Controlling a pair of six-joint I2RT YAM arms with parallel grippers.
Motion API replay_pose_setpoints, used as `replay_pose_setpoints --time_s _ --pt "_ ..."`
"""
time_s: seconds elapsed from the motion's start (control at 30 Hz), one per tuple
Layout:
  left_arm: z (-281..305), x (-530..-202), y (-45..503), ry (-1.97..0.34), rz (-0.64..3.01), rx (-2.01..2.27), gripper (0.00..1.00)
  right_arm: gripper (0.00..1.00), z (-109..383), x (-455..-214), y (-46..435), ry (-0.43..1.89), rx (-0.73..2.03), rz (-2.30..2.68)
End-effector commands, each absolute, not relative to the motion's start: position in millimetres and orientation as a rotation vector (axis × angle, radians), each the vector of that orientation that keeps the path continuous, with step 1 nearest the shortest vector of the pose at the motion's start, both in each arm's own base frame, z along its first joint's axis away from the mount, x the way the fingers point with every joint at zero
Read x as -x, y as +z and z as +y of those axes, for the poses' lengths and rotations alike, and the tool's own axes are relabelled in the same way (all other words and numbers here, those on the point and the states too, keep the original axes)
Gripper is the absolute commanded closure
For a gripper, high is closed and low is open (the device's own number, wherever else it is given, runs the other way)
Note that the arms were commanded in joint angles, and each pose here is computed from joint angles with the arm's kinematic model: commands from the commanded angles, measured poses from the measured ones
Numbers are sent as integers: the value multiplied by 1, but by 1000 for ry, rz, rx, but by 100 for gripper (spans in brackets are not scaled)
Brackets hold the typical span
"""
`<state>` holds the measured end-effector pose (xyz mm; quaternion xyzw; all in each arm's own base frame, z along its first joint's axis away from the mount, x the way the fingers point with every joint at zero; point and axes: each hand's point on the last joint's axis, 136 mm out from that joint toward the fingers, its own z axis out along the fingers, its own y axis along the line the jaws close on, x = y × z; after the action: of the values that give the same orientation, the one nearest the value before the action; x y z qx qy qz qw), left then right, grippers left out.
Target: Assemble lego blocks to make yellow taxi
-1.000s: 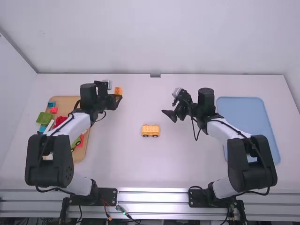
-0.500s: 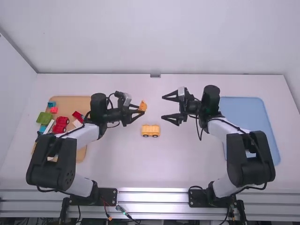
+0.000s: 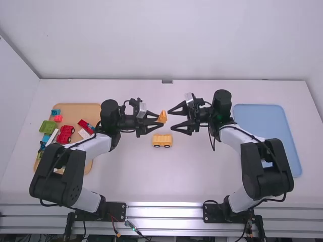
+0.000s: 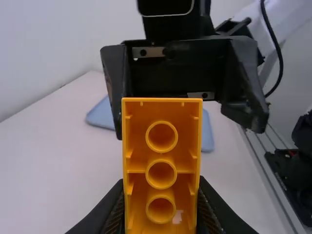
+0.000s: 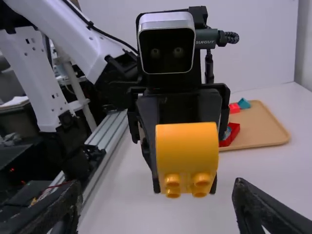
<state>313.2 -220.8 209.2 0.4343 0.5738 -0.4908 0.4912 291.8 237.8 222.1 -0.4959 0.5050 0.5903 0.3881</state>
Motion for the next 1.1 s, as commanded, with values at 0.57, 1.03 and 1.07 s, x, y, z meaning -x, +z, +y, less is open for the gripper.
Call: replay_pose_setpoints --time_s 0.57,1.03,1.07 --pt "-232 -304 229 -1229 1347 -1056 98 44 255 -296 235 1490 1273 1271" --pt "-231 -306 224 -1232 1374 -1037 98 69 257 -297 236 1471 1277 1257" --pt "-230 -306 224 -1230 1376 -1035 98 71 257 -297 236 1472 1278 1256"
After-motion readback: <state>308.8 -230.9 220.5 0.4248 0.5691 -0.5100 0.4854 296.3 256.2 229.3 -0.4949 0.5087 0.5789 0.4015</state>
